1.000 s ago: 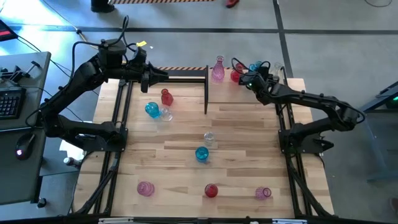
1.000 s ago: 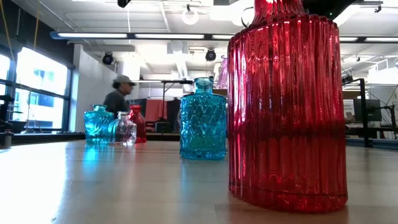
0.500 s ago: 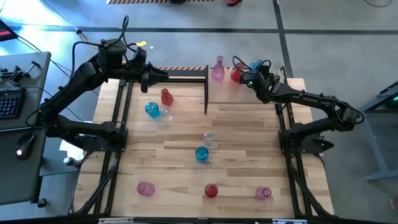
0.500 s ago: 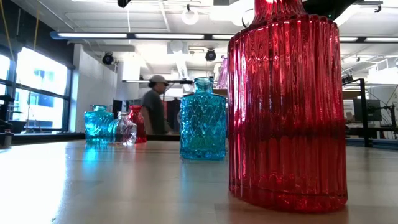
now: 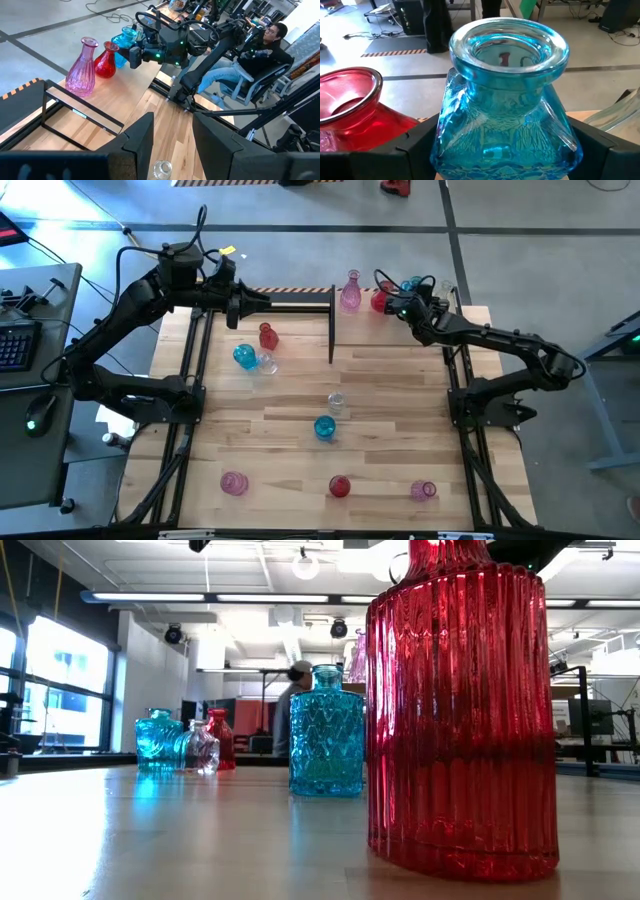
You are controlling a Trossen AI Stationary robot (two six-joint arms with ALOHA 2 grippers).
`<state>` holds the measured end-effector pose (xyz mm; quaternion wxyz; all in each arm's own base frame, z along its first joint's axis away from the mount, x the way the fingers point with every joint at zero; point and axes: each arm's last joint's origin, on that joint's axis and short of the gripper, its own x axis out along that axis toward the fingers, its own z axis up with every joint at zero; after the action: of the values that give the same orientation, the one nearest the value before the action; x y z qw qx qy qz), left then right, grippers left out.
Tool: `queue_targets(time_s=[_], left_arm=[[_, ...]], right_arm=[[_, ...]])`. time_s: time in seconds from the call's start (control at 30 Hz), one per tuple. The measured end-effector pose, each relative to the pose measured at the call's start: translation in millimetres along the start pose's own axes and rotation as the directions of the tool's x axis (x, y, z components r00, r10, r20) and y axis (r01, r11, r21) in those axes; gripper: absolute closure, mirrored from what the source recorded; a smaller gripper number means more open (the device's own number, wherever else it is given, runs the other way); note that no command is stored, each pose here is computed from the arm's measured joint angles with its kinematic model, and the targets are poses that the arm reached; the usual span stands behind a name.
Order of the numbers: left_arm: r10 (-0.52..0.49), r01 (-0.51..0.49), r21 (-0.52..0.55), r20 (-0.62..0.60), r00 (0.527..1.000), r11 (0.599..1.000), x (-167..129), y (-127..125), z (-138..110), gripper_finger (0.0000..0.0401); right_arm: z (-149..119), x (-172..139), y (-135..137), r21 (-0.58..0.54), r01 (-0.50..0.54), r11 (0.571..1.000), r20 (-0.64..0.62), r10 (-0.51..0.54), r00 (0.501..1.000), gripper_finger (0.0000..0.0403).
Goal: Sort vases onto shelf
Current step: Put the bottom left blue vase on the shelf
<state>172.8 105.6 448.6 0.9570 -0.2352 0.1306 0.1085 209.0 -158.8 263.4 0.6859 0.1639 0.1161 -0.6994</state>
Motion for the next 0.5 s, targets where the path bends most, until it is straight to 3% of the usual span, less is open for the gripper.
queue_targets(time_s=[0.33,0.5], left_arm=[[0.000,0.000,0.000,0.000,1.000,1.000,0.0,0.0,0.0,0.0274],[0.000,0.000,0.000,0.000,1.000,1.000,0.0,0.0,0.0,0.0274]], right_arm=[[0.9,2.4,-2.2,0.005,0.014,1.000,-0.001,-0.014,1.000,0.0090],[1.6,4.2,-3.1,0.010,0.008,1.000,-0.009,-0.008,1.000,0.0065]])
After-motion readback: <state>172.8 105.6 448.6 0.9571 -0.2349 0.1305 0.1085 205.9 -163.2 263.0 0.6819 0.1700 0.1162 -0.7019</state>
